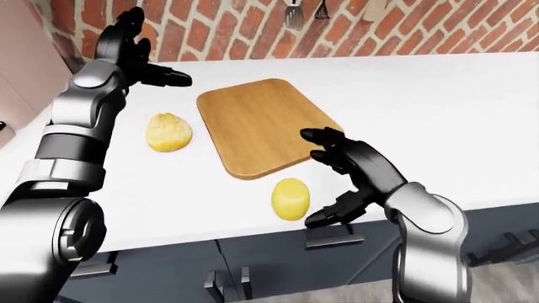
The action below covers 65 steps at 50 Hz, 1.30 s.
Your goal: Place the bread and cheese on the cutting board.
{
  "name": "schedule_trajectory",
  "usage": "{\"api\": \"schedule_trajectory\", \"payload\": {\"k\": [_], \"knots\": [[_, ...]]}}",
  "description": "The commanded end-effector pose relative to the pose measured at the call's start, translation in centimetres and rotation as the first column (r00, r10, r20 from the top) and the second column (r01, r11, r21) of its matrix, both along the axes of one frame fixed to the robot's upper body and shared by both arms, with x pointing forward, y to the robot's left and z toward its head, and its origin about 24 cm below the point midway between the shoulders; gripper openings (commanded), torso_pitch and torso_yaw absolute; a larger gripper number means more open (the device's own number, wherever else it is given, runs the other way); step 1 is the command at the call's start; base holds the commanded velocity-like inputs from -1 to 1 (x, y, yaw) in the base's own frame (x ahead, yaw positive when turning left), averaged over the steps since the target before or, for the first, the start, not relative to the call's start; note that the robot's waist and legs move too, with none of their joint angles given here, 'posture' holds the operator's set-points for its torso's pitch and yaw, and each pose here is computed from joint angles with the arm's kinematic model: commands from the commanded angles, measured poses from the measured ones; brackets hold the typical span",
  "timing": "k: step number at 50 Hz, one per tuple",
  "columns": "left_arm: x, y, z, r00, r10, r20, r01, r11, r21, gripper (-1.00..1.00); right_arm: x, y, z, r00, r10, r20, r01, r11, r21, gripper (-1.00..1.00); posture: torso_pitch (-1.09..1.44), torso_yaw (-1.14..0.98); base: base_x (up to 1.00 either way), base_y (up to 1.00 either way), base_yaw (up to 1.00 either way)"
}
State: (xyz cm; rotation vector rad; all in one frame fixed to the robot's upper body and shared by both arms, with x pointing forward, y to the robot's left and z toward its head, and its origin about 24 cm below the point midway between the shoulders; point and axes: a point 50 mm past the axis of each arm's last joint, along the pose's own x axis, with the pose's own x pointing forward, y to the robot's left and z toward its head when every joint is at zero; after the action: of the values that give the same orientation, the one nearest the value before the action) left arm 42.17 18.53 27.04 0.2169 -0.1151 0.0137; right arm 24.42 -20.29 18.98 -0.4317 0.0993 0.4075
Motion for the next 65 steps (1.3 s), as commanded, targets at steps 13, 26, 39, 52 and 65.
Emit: {"api": "schedule_trajectory", "payload": {"k": [13,26,39,52,65], "knots": [[-0.4,-0.2,2.5,0.994,-0.013,0.109,0.012,1.0,0.015,1.0,-0.2,0.9,-0.5,0.999,0.018,0.045,-0.018,1.0,-0.02,0.55,0.0,0.0,0.0,0.0,0.0],[-0.4,-0.1,2.2,0.995,-0.007,0.103,0.006,1.0,0.012,1.0,-0.8,1.9,-1.1,0.998,0.053,0.032,-0.052,0.998,-0.022,0.55,0.0,0.0,0.0,0.0,0.0],[-0.3,0.0,1.8,0.995,-0.005,0.098,0.005,1.0,0.007,1.0,-0.9,2.4,-0.8,0.997,0.074,0.038,-0.073,0.997,-0.012,-0.23,0.0,0.0,0.0,0.0,0.0],[-0.2,0.1,1.0,0.996,-0.002,0.09,0.001,1.0,0.007,1.0,-0.8,2.2,-1.7,0.997,0.069,0.03,-0.069,0.998,-0.005,-0.95,0.0,0.0,0.0,0.0,0.0],[-0.4,0.0,1.4,0.996,0.0,0.093,-0.001,1.0,0.013,1.0,-0.2,1.2,5.5,0.989,0.017,0.15,-0.031,0.995,0.093,-0.94,0.0,0.0,0.0,0.0,0.0]]}}
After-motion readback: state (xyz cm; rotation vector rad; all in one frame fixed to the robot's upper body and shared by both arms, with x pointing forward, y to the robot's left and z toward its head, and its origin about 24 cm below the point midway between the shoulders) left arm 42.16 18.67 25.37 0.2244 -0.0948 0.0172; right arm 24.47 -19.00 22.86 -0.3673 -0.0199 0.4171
